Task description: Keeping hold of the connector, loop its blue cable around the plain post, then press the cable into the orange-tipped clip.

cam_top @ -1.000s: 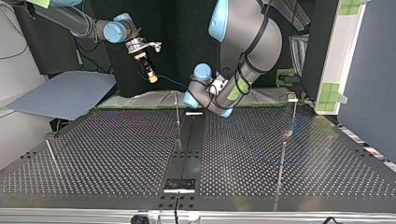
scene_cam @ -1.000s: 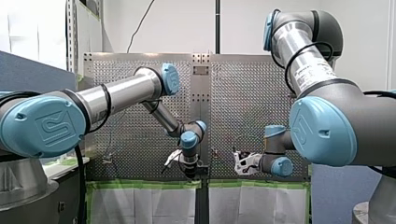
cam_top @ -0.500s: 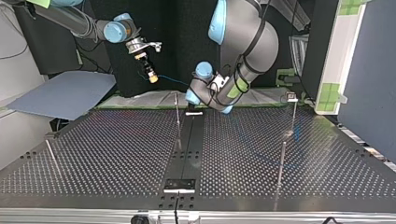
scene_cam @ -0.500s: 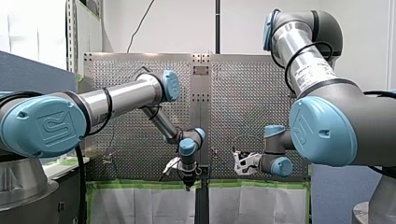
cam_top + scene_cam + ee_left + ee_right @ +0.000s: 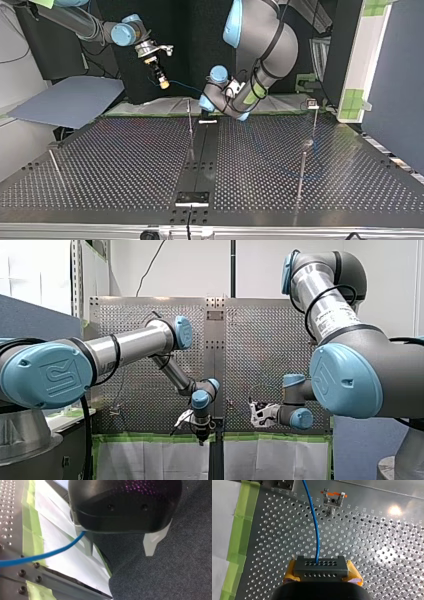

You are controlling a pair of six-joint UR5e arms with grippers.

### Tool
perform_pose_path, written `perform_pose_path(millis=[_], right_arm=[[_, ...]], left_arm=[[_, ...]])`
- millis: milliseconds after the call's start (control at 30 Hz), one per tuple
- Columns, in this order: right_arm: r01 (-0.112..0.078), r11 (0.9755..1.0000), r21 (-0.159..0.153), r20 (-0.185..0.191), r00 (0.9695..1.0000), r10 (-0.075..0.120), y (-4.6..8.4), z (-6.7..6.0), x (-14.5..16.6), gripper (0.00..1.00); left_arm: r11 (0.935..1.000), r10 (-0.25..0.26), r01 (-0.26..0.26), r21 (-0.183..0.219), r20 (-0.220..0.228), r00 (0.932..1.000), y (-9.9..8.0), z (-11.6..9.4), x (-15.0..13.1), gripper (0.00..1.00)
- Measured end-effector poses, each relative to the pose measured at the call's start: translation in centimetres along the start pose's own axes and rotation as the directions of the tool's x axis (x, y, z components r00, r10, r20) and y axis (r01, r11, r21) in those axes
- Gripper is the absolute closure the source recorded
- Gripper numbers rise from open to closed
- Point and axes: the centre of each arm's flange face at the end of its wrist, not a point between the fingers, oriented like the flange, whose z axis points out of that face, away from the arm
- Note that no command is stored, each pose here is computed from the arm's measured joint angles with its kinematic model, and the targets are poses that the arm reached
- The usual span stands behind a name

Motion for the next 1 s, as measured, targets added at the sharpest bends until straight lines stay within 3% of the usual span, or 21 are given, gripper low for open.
perform_pose_path(millis=[233, 600, 833, 1000], right_arm=[[-0.001, 1.0000, 0.000, -0.001, 1.0000, 0.001, 0.0, 0.0, 0.0, 1.00], [-0.003, 1.0000, -0.001, -0.002, 1.0000, 0.003, 0.0, 0.0, 0.0, 1.00], [-0.004, 1.0000, -0.002, -0.002, 1.0000, 0.004, 0.0, 0.1, 0.0, 1.00], [-0.006, 1.0000, -0.002, -0.001, 1.0000, 0.006, 0.0, 0.1, 0.0, 1.00]], left_arm=[[0.9992, 0.038, -0.038, 0.012, 0.008, 0.9992, -0.4, 0.0, 0.2, 0.00], [0.9996, -0.028, 0.027, 0.013, 0.081, 0.9963, -0.1, 0.0, 0.0, 0.00], [0.9933, -0.114, 0.115, 0.000, 0.149, 0.9823, 0.9, -2.1, -1.1, 0.00], [0.9880, -0.147, 0.153, -0.022, 0.180, 0.9726, 1.5, -2.9, -1.1, 0.00]])
